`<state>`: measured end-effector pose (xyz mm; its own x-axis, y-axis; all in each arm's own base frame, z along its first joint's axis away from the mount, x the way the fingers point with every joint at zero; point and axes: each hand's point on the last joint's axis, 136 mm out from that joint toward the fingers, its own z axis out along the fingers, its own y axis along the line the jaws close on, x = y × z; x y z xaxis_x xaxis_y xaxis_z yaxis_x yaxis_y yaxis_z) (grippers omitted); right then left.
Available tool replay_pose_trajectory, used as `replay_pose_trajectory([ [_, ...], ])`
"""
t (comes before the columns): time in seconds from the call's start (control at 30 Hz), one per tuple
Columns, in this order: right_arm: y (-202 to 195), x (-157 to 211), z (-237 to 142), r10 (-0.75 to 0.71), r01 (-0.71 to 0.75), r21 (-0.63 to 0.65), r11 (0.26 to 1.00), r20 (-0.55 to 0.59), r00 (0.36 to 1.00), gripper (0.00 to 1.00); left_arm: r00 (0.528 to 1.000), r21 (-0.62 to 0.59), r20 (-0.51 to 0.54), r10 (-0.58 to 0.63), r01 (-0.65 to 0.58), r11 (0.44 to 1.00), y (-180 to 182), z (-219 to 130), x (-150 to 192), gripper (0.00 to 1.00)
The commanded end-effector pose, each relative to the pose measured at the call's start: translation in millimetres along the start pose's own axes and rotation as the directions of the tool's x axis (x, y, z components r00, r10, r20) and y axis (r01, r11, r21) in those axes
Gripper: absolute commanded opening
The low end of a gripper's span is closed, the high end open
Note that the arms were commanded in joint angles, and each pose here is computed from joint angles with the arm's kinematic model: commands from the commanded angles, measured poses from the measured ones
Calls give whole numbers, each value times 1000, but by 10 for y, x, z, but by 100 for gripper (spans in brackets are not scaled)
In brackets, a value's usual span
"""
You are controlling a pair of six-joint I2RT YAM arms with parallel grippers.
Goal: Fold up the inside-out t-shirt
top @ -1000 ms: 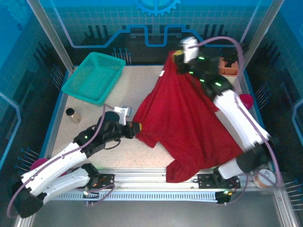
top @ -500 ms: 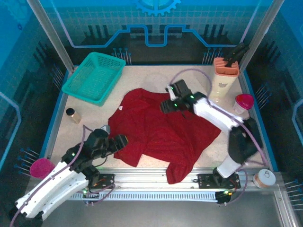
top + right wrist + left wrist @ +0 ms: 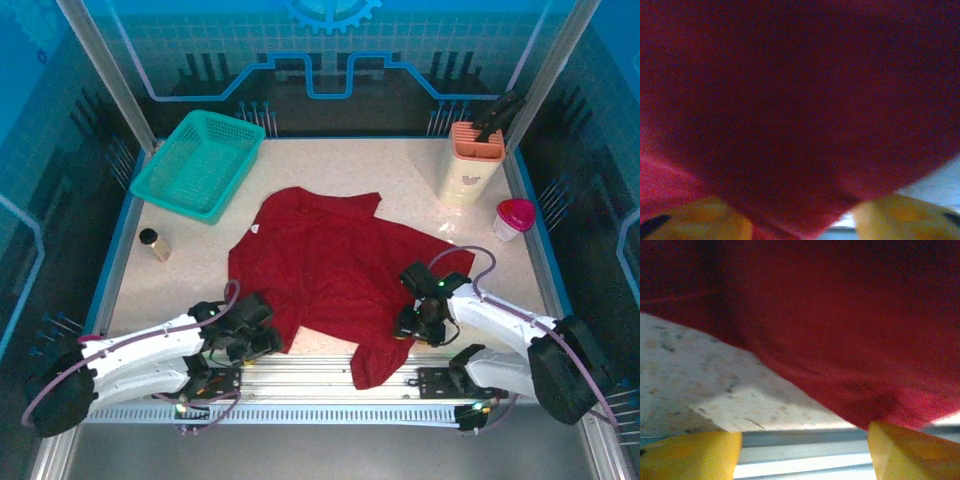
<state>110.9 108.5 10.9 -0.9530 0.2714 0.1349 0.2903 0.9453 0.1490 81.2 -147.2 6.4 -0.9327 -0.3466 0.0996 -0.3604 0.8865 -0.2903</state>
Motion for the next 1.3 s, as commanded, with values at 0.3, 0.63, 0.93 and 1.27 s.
replay_pose_trajectory([
  [0.3,1139,-1573,-1137,-252,311,-62,948,446,859,0,931,185,363,27,-100,978,-769,-1062,-877,0],
  [0.63,905,-1447,-1010,-221,257,-70,964,333,917,63,975,207,180,133,-169,964,-812,-767,-563,66],
  [0.93,410,-1085,-593,-258,297,-89,951,301,918,57,987,11,83,140,-141,990,-481,69,-51,73],
  [1.27,685,-1763,-883,-207,322,-205,924,440,874,59,972,-75,176,155,-144,987,-542,208,-303,2],
])
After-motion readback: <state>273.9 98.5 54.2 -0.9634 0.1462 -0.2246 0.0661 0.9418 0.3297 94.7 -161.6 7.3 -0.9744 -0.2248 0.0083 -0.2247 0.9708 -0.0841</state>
